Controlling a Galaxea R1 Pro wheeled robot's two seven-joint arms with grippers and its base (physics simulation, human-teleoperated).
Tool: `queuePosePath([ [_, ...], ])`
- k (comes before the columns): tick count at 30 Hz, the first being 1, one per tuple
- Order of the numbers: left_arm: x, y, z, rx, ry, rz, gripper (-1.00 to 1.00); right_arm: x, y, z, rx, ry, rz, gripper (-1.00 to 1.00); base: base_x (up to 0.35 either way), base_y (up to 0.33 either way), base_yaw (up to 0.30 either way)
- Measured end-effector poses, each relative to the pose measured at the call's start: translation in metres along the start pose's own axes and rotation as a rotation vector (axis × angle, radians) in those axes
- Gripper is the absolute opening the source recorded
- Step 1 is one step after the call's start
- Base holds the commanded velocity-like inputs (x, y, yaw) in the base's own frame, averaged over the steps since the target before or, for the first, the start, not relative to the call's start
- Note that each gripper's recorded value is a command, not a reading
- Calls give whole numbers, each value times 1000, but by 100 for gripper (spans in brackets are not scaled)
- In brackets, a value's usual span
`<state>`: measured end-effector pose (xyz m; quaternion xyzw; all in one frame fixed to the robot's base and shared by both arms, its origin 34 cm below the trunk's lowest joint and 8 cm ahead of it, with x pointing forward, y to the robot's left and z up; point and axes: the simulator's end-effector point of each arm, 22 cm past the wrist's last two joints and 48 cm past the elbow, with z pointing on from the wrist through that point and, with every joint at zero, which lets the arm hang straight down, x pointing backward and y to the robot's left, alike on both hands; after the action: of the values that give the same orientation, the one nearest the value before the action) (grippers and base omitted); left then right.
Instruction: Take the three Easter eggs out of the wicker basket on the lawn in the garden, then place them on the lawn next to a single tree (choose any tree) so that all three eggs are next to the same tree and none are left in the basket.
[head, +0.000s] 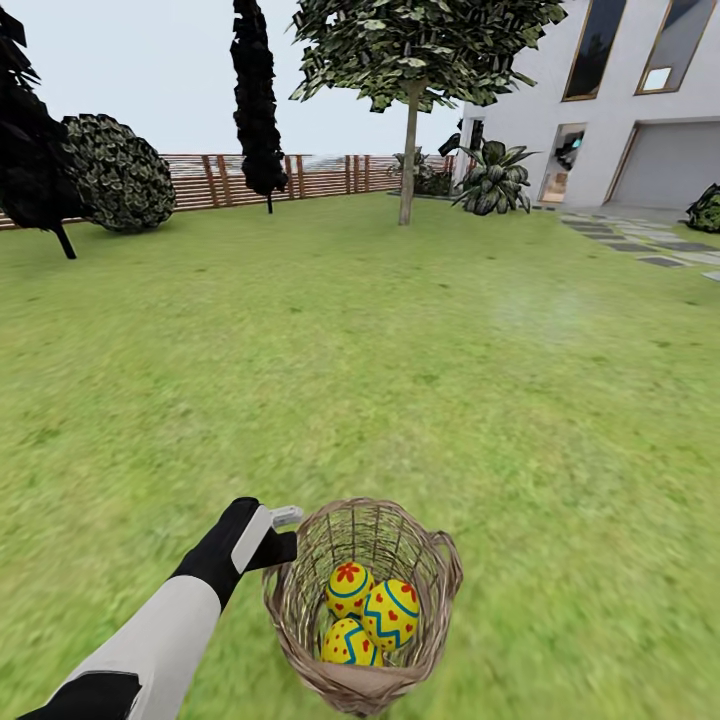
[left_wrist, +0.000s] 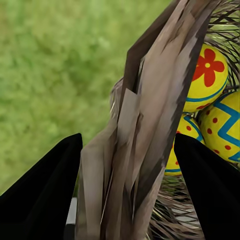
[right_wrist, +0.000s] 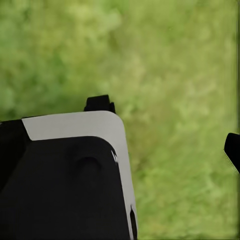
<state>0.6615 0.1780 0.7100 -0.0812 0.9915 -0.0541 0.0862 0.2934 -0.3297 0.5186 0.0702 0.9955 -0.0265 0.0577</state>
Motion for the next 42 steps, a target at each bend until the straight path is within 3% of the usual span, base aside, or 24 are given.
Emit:
queuePosePath([
  [10, -1, -2, -13, 3, -2, -3, -100, 0, -1, -13, 0, 1, 0, 100, 88, -72, 0],
  [20, -6, -1, -15, 3, -14, -5, -100, 0, -1, -13, 0, 1, 0, 100, 22, -2, 0],
  [23, -6, -2, -16, 10, -15, 3, -100, 0, -1, -13, 0, 0, -2, 100, 277, -71, 0],
  [27, -6, -22, -17, 107, -15, -26, -100, 0, -1, -13, 0, 0, -2, 100, 319, -84, 0],
  [31, -6, -13, -16, 65, -16, 8, -100, 0, -1, -13, 0, 0, -2, 100, 321, -85, -25],
  [35, -6, -19, -16, 89, -15, -10, -100, 1, -1, -13, 0, 1, -2, 100, 321, -85, -253],
  [42, -6, -18, -16, 85, -16, -6, -100, 1, -1, -13, 0, 1, -1, 100, 321, -85, -282],
])
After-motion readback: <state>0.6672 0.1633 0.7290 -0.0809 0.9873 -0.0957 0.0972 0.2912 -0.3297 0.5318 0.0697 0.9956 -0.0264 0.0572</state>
